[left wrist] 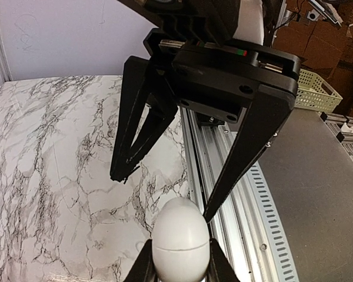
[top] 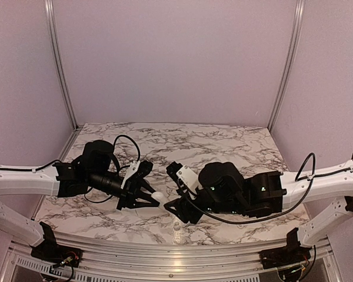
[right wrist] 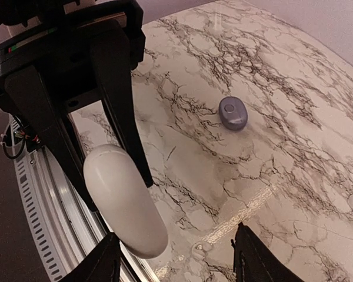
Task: Insert the wireless bluetooth earbuds into the charging case
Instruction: Open the charging case, then pick up the left earbud from the center of the board.
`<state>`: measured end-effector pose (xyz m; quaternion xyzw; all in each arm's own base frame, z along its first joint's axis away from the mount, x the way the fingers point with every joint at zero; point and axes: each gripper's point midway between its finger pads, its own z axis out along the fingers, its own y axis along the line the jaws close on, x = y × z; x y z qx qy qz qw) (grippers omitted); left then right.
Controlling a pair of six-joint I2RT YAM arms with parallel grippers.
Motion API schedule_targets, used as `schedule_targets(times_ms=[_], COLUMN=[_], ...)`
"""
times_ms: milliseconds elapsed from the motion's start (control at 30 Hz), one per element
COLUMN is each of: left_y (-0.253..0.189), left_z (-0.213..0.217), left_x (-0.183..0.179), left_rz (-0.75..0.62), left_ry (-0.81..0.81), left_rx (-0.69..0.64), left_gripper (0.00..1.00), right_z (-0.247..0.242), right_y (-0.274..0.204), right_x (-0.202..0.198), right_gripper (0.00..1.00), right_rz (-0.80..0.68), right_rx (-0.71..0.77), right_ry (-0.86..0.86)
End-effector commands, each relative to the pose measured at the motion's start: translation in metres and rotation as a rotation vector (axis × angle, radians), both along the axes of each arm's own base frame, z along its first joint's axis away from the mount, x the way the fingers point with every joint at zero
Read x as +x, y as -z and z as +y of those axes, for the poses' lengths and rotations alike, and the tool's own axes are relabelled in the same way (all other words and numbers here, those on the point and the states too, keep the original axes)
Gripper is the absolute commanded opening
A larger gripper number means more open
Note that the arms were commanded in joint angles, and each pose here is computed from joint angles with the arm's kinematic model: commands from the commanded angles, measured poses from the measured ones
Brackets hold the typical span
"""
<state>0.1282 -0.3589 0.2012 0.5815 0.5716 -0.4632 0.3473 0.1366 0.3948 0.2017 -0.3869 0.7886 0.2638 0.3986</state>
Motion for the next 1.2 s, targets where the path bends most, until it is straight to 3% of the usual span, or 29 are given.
schedule_targets(times_ms=[0, 533, 867, 1033, 1167], left_y=[-0.013, -0.011, 0.000, -0.002, -0.004], left_z=[-0.002, -0.004, 0.000, 0.017, 0.025], left_x=[-0.012, -0.005, 0.027, 0.045, 0.055], left_rz=[-0.001, -0.011, -0.037, -0.039, -0.045], left_ry=[0.073, 0.036, -0.133, -0.218, -0.273], left_rx=[-0.032, -0.019, 0.041, 0.023, 0.016], left_gripper=[0.00, 0.00, 0.00, 0.00, 0.00], right_z=[-0.013, -0.024, -0.034, -0.036, -0.028], right_y=[-0.018, -0.024, -0.029, -0.011, 0.022], right_x=[0.021, 0.020, -0.011, -0.032, -0.027], right_gripper=[0.59, 0.58, 0.57, 0.55, 0.51], right_rz=[-0.065, -0.056, 0.136, 0.216, 0.177], right_rx=[-0.014, -0.015, 0.036, -0.011, -0.109], right_ry=[0.115, 0.131, 0.065, -0.024, -0.039])
